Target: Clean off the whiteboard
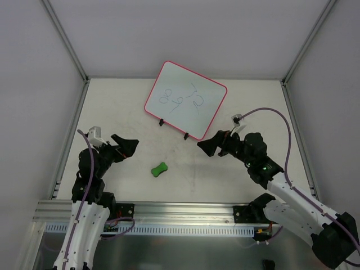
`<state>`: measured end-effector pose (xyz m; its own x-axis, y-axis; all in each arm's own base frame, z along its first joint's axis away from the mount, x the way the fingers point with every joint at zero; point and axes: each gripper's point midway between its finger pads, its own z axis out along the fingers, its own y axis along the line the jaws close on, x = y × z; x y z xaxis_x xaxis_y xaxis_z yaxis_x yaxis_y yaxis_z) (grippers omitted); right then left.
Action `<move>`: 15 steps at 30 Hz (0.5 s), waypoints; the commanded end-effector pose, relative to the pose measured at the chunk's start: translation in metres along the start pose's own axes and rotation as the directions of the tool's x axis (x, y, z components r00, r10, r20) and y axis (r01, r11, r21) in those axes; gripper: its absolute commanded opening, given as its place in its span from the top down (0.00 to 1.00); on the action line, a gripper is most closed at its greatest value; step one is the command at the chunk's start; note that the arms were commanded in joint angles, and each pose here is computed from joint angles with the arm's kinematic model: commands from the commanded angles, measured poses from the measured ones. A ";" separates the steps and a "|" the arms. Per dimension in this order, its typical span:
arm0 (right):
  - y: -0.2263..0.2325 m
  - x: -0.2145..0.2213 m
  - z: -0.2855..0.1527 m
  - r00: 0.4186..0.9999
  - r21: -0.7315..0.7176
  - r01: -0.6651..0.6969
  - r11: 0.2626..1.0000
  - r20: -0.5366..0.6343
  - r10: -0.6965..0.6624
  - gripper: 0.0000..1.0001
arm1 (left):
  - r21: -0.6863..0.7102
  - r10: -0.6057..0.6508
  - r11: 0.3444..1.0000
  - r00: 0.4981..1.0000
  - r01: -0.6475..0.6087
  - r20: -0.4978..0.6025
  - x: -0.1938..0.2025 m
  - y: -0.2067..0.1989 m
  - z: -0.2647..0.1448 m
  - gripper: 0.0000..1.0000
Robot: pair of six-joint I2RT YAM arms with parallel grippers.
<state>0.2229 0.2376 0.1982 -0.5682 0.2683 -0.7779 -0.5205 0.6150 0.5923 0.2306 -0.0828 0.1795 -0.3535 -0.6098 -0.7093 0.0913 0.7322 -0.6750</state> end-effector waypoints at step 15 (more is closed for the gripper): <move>-0.031 -0.077 -0.001 0.978 -0.126 0.072 0.989 0.202 -0.045 0.01 | -0.011 0.173 0.985 0.982 -0.175 -0.074 -0.008 -0.018 0.020 0.01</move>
<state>0.2779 0.1940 0.2133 -0.5032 0.3688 -0.7815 -0.5245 0.5884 0.6154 0.2418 -0.0953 0.1737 -0.4501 -0.4899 -0.7466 0.1122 0.7984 -0.5915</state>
